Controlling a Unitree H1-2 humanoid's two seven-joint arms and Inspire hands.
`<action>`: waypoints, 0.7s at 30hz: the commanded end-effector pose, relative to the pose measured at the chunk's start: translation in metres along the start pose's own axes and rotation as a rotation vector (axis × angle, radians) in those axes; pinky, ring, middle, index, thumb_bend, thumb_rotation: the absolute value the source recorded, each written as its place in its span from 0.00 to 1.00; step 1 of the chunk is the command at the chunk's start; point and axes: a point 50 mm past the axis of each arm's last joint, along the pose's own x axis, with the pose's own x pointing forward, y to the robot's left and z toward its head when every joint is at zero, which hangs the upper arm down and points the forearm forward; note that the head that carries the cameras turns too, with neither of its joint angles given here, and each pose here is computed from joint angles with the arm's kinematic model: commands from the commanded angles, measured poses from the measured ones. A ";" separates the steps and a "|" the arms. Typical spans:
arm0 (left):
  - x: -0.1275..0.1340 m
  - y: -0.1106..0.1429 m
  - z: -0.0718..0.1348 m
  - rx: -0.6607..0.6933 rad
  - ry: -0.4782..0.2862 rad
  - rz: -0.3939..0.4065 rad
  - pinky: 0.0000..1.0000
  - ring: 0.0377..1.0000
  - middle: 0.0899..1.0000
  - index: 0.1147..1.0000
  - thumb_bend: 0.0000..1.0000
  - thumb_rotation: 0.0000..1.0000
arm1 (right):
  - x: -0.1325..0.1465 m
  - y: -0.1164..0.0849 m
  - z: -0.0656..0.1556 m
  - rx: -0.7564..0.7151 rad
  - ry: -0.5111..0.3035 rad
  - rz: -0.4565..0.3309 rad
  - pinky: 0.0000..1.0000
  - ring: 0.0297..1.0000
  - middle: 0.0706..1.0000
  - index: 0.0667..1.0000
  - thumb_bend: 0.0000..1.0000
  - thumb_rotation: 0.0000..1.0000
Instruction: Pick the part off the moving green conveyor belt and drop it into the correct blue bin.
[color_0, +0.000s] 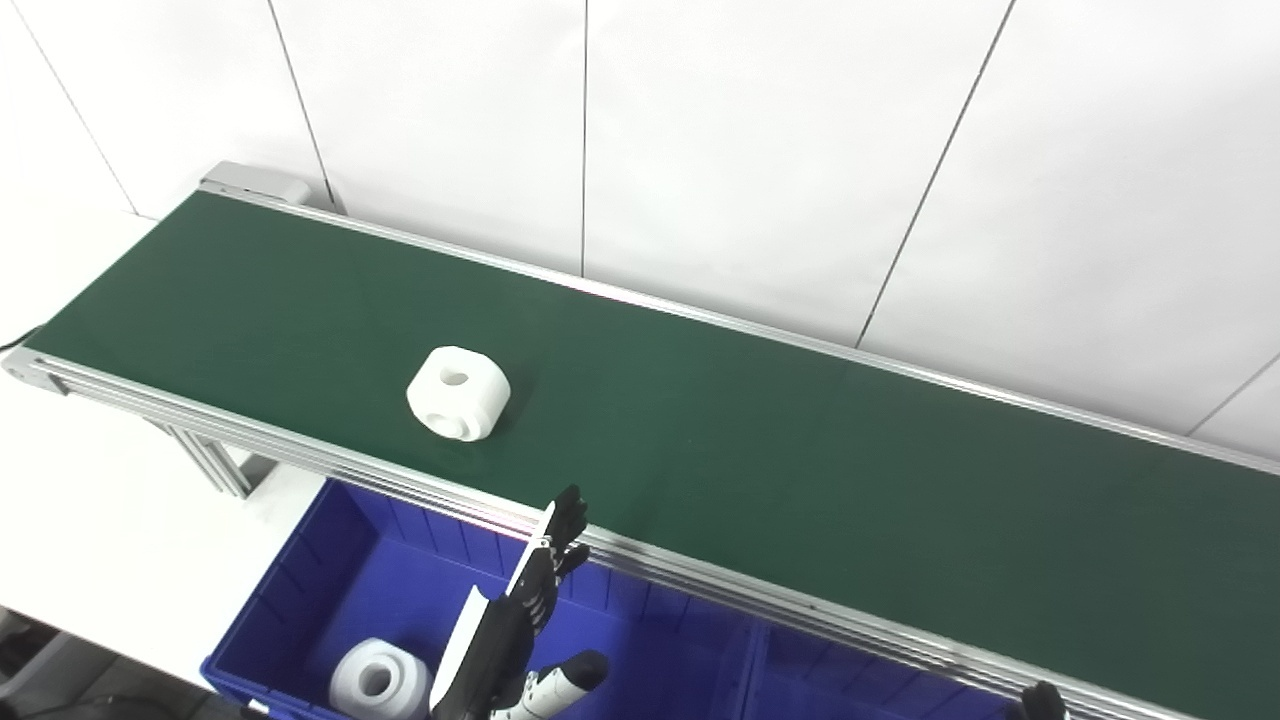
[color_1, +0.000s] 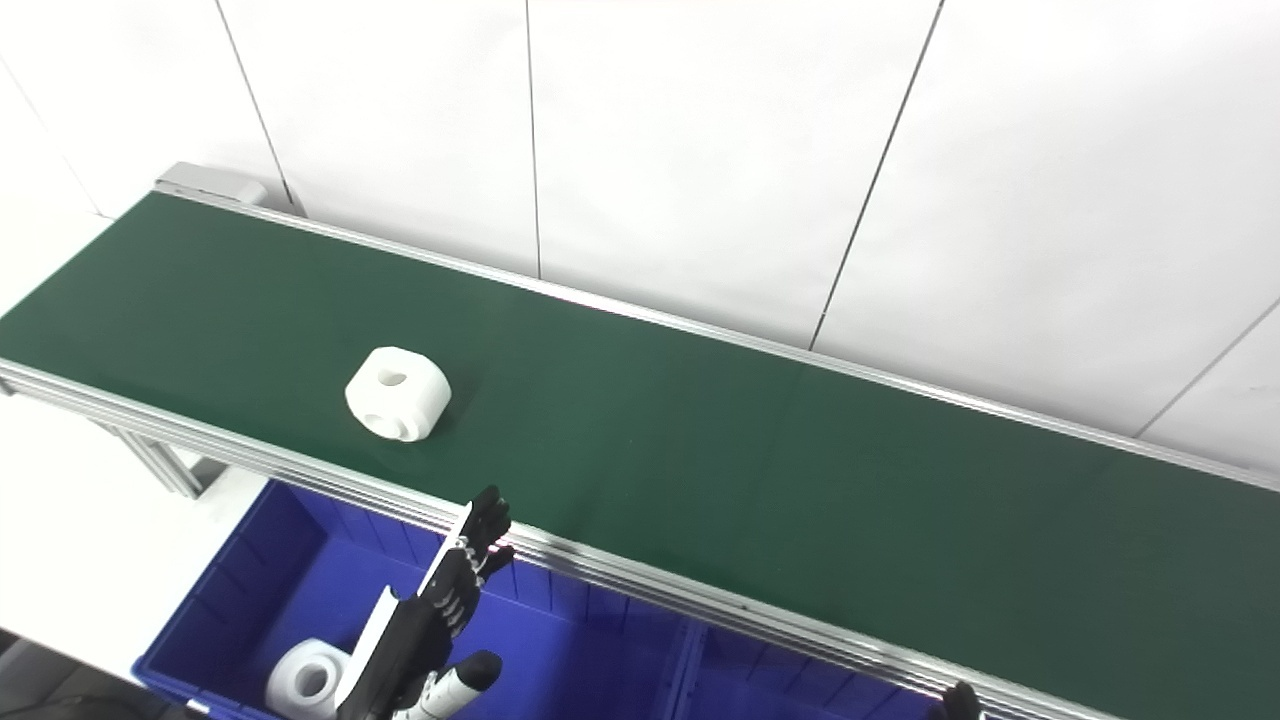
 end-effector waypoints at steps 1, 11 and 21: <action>0.005 0.006 0.021 0.033 -0.104 -0.014 0.87 0.95 0.98 1.00 0.88 0.74 | 0.001 0.002 0.011 0.001 -0.066 0.007 1.00 1.00 1.00 1.00 0.79 1.00; 0.071 0.074 0.104 0.626 -0.289 -0.257 0.69 0.80 0.82 0.79 0.91 0.53 | 0.003 0.003 0.010 -0.010 -0.054 0.013 1.00 1.00 1.00 1.00 0.71 1.00; 0.170 0.127 0.153 1.143 -0.369 -0.342 0.72 0.78 0.78 0.75 0.96 0.33 | 0.007 0.008 0.007 0.004 -0.063 0.033 1.00 1.00 1.00 1.00 0.69 1.00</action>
